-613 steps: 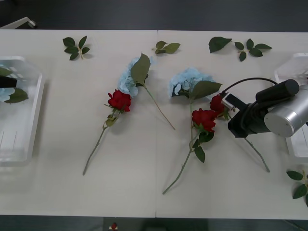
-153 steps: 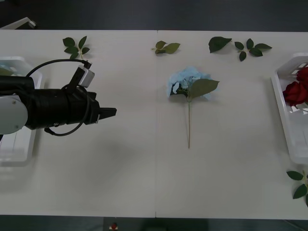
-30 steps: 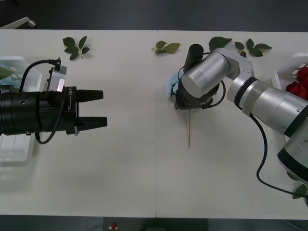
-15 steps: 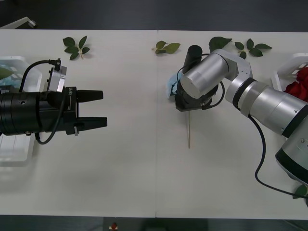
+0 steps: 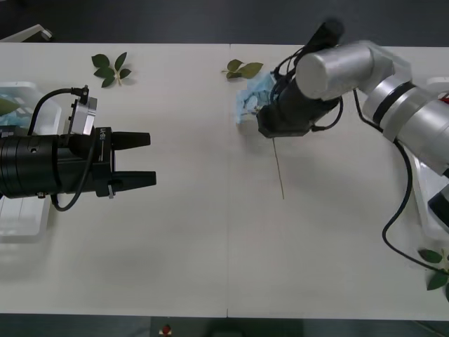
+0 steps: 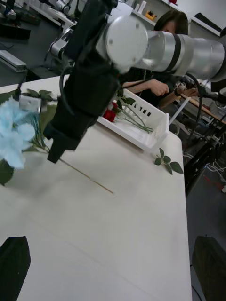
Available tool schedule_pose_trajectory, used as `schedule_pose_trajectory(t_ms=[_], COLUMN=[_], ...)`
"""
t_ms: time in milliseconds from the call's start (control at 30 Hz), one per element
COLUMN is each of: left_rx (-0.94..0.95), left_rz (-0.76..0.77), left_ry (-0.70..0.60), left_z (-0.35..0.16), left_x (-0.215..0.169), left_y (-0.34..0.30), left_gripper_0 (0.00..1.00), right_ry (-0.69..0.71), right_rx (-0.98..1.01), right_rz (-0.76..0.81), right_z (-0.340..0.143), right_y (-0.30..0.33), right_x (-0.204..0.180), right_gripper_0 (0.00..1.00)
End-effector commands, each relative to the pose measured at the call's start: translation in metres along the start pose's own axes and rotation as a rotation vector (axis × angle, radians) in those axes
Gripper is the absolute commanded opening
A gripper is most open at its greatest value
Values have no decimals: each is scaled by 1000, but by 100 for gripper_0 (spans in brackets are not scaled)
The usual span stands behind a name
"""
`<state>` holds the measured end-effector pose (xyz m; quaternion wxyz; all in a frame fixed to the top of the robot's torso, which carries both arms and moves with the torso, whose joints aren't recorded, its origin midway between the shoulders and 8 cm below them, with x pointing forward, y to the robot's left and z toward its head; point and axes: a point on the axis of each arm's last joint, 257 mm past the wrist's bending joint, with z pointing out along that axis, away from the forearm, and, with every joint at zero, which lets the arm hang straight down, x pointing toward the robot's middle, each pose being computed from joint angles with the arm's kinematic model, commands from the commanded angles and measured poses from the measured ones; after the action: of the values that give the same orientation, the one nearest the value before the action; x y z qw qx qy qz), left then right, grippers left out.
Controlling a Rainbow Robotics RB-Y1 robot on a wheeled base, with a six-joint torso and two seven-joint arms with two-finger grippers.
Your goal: Put the red flowers into the right box and the blue flowers into the left box
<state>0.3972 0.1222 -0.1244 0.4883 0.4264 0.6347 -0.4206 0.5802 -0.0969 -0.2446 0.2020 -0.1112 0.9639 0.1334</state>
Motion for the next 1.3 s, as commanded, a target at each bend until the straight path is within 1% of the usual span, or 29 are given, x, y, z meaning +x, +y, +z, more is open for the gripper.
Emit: schedule_pose_trajectory(t_ms=[33, 67, 100, 133, 233, 467, 767, 867, 967, 1067, 1300], left_rx=[15, 14, 16, 16, 16, 26, 40, 39, 37, 2, -51], left_rz=[-52, -53, -53, -53, -54, -61, -76, -112, -137, -129, -106], left_ry=[-9, -9, -12, -12, -15, -40, -110, -145, -167, -169, -189], left_z=[3, 3, 4, 4, 5, 11, 45, 57, 68, 79, 100], left_x=[5, 6, 5, 5, 5, 2, 1, 4, 7, 10, 4], left_y=[-7, -7, -8, -8, -8, -11, -19, -18, -17, -11, 0], left_gripper_0=[100, 100, 100, 100, 100, 100, 100, 100, 100, 100, 100], right_ry=[-155, -165, -188, -198, -282, -412, -557, -582, -614, -654, -668], right_rx=[-151, -177, -267, -307, -449, -624, -785, -834, -849, -861, -902], right_rz=[-148, -159, -175, -179, -282, -515, -689, -709, -717, -719, -714], right_z=[-76, -83, -98, -103, -129, -156, -176, -179, -183, -192, -199], right_y=[24, 28, 45, 51, 79, 115, 162, 181, 195, 207, 224], right_x=[-64, -66, -71, -72, -82, -76, -55, -41, -36, -33, -28], right_gripper_0=[0, 0, 0, 0, 0, 0, 0, 0, 0, 0, 0])
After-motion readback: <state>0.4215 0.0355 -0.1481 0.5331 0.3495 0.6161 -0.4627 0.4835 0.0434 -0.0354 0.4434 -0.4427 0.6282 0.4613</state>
